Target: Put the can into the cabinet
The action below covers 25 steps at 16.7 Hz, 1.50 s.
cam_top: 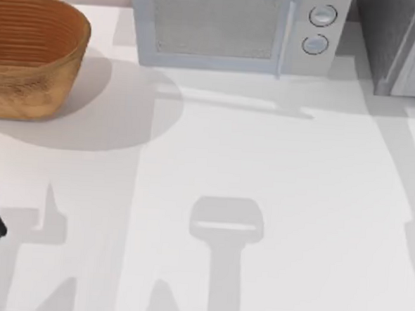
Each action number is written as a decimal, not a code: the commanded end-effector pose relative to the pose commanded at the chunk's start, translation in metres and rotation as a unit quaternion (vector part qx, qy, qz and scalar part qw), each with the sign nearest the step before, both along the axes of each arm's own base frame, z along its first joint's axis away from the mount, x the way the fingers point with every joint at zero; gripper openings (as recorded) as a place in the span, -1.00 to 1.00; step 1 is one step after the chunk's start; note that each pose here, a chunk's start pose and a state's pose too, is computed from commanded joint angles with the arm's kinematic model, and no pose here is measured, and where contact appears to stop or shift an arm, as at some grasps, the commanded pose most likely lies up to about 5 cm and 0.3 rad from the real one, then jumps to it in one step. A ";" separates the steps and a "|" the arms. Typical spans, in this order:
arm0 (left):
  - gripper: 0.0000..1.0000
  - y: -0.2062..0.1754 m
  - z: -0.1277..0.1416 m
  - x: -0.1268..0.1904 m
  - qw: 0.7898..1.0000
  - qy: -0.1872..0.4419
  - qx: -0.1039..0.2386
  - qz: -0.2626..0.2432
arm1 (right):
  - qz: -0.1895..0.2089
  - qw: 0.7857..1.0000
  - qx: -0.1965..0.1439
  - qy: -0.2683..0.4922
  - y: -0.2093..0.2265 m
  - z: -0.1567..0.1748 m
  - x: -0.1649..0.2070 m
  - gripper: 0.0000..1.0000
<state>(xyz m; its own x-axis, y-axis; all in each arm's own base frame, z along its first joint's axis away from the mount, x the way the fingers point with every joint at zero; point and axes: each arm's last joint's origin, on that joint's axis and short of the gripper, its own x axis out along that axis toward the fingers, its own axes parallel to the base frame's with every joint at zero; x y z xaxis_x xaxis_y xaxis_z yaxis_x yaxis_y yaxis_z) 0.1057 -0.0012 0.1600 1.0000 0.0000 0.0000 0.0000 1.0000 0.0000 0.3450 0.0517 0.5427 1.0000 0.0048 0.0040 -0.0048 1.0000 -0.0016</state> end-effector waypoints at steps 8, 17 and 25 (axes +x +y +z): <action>1.00 0.000 0.000 0.000 1.000 0.000 0.000 0.000 | -0.005 1.000 0.002 0.002 -0.004 -0.004 0.036 -1.00; 1.00 0.000 0.000 0.000 1.000 0.000 0.000 0.000 | -0.004 1.000 0.003 0.002 -0.007 -0.012 0.061 -1.00; 1.00 0.000 0.000 0.000 1.000 0.000 0.000 0.000 | -0.004 1.000 0.003 0.002 -0.007 -0.012 0.061 -0.25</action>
<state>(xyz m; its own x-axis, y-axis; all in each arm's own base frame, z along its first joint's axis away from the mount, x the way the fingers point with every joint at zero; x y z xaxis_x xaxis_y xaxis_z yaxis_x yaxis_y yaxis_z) 0.1057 -0.0012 0.1600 1.0000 0.0000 0.0000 0.0000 1.0000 0.0000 0.4060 0.0449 0.5304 1.0000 -0.0023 0.0003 0.0023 1.0000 0.0037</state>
